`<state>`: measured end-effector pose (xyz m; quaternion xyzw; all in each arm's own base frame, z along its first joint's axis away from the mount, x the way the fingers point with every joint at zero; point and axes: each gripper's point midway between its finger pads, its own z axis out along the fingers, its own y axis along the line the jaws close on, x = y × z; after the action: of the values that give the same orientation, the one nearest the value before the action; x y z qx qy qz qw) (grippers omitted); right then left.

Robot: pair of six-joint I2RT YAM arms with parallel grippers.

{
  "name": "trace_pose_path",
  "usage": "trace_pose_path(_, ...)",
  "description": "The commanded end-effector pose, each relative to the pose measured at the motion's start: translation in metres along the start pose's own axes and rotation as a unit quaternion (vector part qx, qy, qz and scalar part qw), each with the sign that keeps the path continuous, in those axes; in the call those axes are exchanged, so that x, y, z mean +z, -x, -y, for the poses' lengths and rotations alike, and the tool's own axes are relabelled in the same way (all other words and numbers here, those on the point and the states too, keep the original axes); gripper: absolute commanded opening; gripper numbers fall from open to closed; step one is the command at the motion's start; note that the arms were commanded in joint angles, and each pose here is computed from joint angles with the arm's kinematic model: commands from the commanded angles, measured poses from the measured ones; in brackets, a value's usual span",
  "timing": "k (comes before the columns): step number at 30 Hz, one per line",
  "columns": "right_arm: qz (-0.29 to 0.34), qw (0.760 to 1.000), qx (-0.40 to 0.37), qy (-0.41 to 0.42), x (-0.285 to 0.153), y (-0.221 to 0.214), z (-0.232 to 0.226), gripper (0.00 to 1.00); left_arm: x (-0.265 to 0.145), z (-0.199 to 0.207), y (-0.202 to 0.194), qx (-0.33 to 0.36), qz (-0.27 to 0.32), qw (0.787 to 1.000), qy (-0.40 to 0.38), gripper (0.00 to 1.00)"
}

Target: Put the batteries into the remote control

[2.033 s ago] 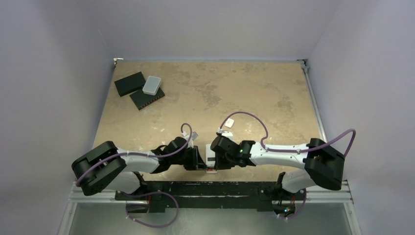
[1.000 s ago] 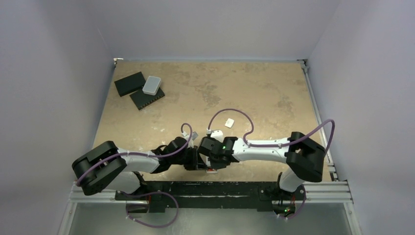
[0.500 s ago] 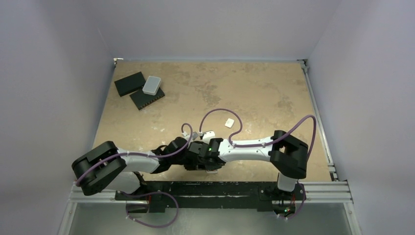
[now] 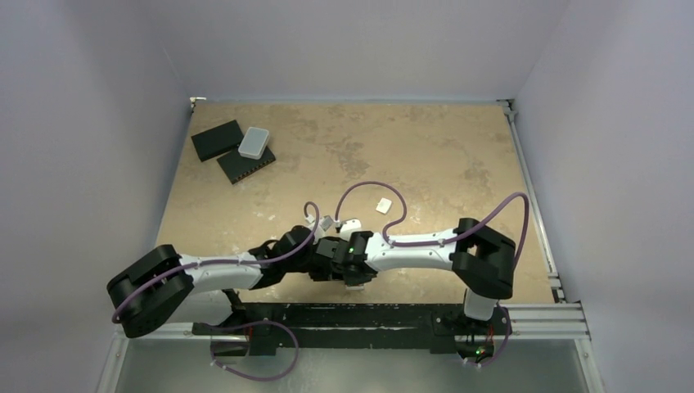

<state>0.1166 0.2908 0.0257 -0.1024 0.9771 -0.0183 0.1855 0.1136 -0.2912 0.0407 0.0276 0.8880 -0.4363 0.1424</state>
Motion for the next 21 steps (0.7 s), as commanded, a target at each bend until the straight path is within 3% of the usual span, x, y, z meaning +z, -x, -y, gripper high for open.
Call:
trace_pose_path(1,0.018,1.0,0.01,-0.012,-0.008,0.005,0.01,0.17,-0.003,0.023,0.017,0.029,0.021,0.999,-0.016,0.03)
trace_pose_path(15,0.079,0.995,0.032,0.05,-0.053,0.031,0.017,0.27,-0.011,0.031,0.043,0.055,0.046,0.996,0.045,0.04)
trace_pose_path(17,0.083,0.994,0.034,0.059,-0.055,0.03,0.019,0.29,-0.014,0.03,0.049,0.061,0.05,0.995,0.066,0.08)
trace_pose_path(21,0.083,0.992,0.035,0.087,-0.055,0.024,0.02,0.35,-0.018,0.038,0.07,0.088,0.071,0.989,0.096,0.25)
